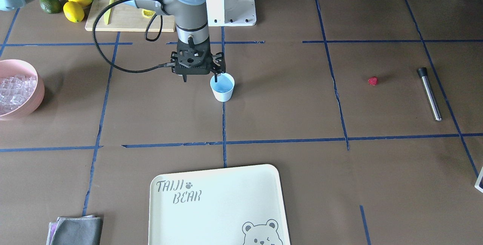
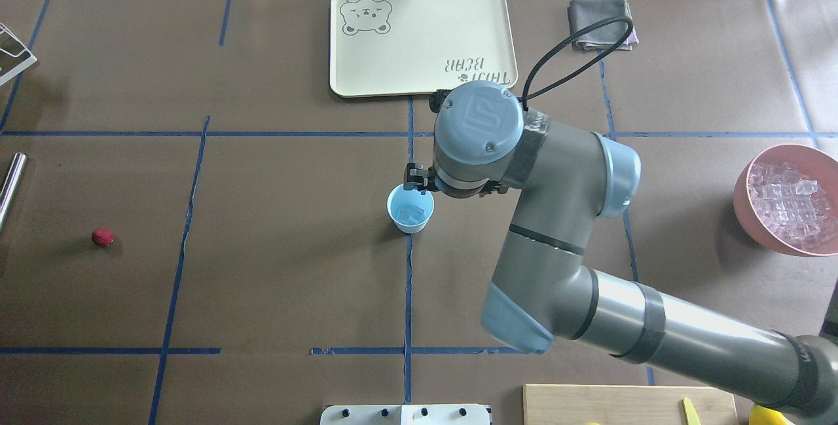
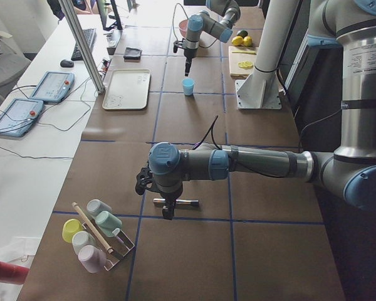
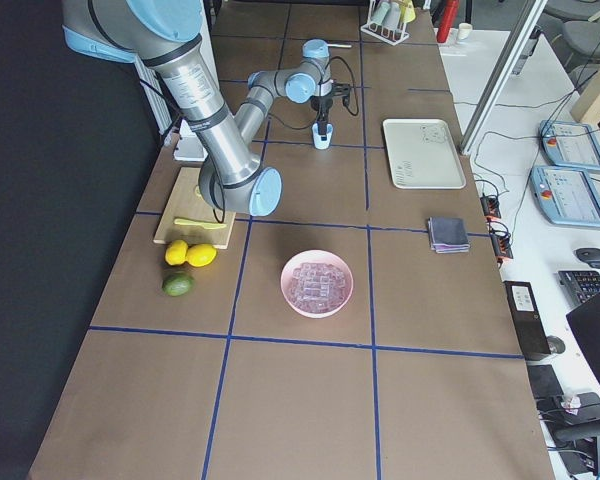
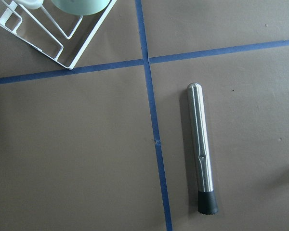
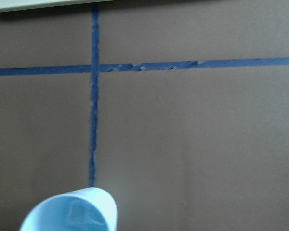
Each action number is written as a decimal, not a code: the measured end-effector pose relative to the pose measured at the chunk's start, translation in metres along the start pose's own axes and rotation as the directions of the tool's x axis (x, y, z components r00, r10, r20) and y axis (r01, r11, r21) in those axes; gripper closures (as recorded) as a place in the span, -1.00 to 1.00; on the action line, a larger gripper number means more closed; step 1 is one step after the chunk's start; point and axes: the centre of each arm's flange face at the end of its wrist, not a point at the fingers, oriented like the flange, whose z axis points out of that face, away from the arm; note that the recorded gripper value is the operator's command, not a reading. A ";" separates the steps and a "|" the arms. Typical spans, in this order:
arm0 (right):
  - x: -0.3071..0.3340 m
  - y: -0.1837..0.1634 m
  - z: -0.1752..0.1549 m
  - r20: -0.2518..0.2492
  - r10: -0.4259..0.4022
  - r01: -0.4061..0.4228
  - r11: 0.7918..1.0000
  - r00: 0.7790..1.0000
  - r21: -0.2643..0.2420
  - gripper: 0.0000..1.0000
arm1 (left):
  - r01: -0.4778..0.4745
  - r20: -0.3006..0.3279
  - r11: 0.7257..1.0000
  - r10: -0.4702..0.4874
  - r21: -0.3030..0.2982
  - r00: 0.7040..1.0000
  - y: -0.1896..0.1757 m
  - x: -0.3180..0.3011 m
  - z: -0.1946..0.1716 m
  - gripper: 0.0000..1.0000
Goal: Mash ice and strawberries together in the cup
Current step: 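Return the right gripper to the pink bowl of ice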
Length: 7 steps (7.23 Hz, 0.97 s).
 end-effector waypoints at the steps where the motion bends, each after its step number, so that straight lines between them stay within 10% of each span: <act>1: 0.063 -0.022 -0.010 -0.001 -0.058 0.058 0.998 0.998 -0.028 -0.99 | 0.002 0.003 1.000 -0.002 -0.002 1.000 0.000 -0.001 0.001 -1.00; 7: 0.415 -0.066 -0.036 -0.066 -0.350 0.337 0.929 0.935 -0.150 -0.98 | 0.014 0.003 1.000 -0.014 -0.014 1.000 0.003 -0.007 0.006 -1.00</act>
